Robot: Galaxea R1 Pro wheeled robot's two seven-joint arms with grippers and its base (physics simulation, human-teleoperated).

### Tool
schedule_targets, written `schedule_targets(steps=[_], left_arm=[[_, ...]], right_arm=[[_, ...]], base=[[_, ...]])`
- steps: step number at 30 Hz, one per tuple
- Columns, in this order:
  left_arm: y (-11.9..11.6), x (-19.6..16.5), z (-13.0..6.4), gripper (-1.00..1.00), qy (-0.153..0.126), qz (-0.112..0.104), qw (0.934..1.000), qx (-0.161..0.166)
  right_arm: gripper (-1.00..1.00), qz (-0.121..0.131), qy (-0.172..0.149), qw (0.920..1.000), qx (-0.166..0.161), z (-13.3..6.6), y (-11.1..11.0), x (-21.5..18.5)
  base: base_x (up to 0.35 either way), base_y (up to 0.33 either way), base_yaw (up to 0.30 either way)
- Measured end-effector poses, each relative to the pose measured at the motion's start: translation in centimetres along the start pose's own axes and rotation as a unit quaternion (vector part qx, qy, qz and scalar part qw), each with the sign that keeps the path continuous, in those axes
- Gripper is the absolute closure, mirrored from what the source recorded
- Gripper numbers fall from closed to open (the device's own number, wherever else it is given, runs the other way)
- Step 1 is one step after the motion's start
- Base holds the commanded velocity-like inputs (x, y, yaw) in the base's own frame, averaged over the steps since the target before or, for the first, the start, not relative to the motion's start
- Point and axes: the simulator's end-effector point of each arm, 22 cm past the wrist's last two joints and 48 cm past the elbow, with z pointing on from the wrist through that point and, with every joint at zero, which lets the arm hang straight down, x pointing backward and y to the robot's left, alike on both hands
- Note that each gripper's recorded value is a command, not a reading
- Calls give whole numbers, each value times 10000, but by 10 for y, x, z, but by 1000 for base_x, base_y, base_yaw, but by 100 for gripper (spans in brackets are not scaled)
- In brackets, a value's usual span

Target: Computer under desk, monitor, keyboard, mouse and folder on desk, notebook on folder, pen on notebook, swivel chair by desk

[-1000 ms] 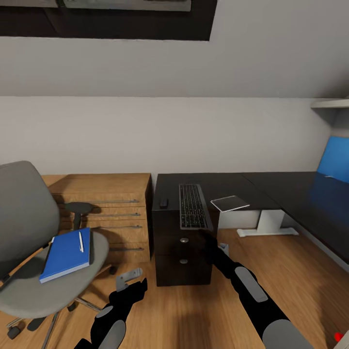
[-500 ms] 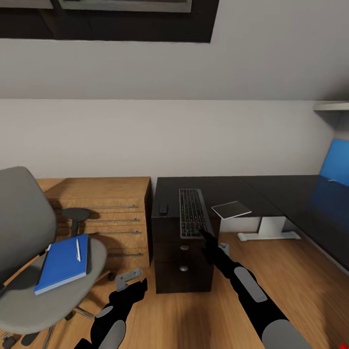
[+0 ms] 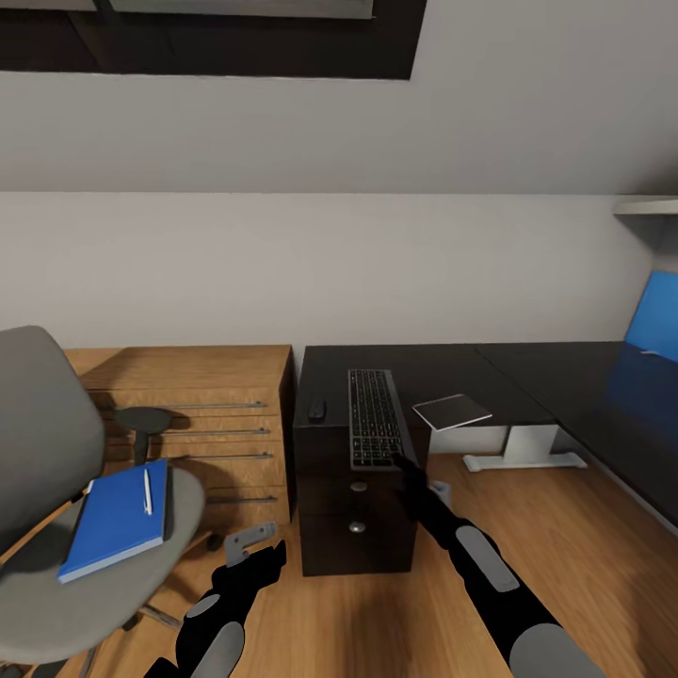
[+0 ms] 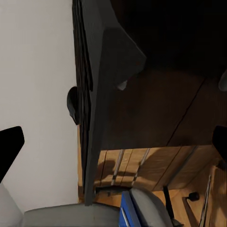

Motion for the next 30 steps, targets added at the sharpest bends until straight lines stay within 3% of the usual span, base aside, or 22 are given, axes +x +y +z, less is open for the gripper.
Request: schedule_targets(steps=[6,30], left_arm=[[0,0,0,-100,3,2,10000,0],[0,0,0,-100,0,-8,10000,3]], right_arm=[[-100,-18,-125,9999,27,0,-2,-6],[-100,-20,-142,9999,36,0,-3,-6]], base=[[7,0,0],[56,37,0]])
